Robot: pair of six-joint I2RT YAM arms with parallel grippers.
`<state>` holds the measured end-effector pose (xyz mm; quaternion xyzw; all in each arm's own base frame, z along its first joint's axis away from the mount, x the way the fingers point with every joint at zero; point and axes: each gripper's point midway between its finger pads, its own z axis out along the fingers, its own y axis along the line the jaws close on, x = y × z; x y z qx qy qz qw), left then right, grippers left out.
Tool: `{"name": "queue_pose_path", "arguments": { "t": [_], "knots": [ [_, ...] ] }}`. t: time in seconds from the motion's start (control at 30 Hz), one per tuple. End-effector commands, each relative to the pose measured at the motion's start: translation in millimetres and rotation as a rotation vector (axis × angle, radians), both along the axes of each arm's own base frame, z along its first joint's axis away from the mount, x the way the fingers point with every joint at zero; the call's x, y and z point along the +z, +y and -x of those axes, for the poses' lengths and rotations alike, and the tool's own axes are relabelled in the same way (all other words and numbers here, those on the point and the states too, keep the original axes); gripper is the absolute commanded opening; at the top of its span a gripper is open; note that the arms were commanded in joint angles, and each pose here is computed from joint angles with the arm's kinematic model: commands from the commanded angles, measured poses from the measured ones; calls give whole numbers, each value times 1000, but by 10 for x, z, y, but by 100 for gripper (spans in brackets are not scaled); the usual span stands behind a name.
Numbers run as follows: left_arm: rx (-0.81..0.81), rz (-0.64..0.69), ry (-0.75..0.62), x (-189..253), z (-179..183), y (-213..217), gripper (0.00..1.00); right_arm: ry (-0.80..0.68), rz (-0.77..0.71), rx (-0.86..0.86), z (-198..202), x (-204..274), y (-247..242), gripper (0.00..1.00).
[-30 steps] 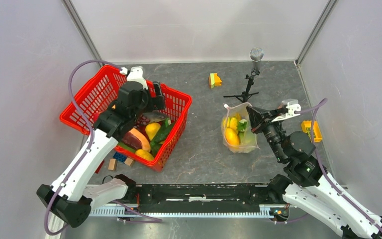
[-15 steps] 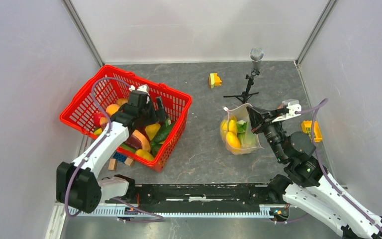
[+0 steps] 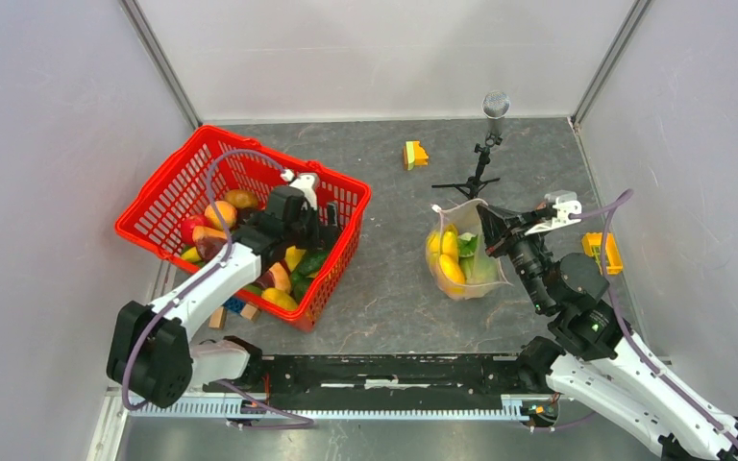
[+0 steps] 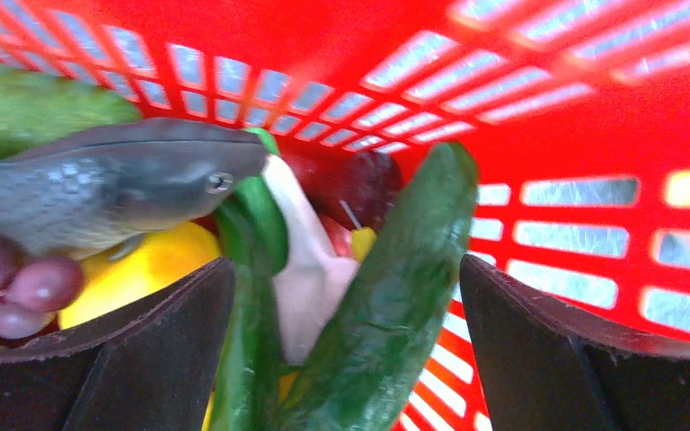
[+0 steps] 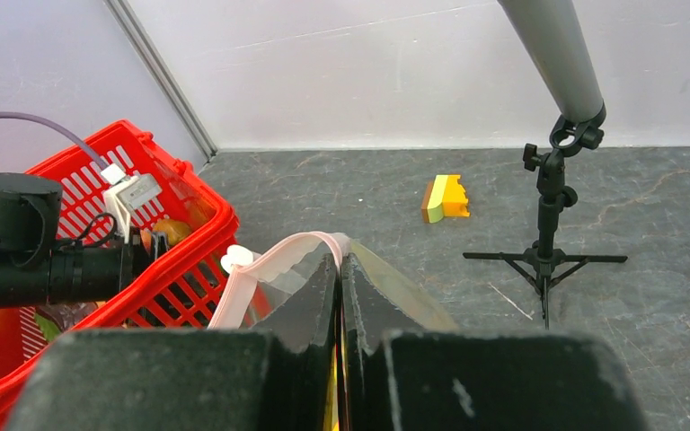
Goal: Place the food in the zip-top bag and seal the zipper
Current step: Pick up the fake vegetable from the bin.
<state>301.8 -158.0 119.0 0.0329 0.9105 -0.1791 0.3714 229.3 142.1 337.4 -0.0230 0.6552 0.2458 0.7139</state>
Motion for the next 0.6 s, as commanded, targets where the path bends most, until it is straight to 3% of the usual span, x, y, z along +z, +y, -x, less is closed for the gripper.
{"name": "queue_pose_path", "arguments": {
  "t": [0.0,0.3,0.57],
  "knots": [
    [-125,-110,-62,4,-13,-119,99,-45,-34,6,-6,163,19,8],
    [-191,-280,2,-250,49,-148,90,-47,-14,-6,-12,151,-4,9],
    [-183,-308,36,-158,69,-156,53,-39,-5,-5,-28,113,12,9]
  ]
}}
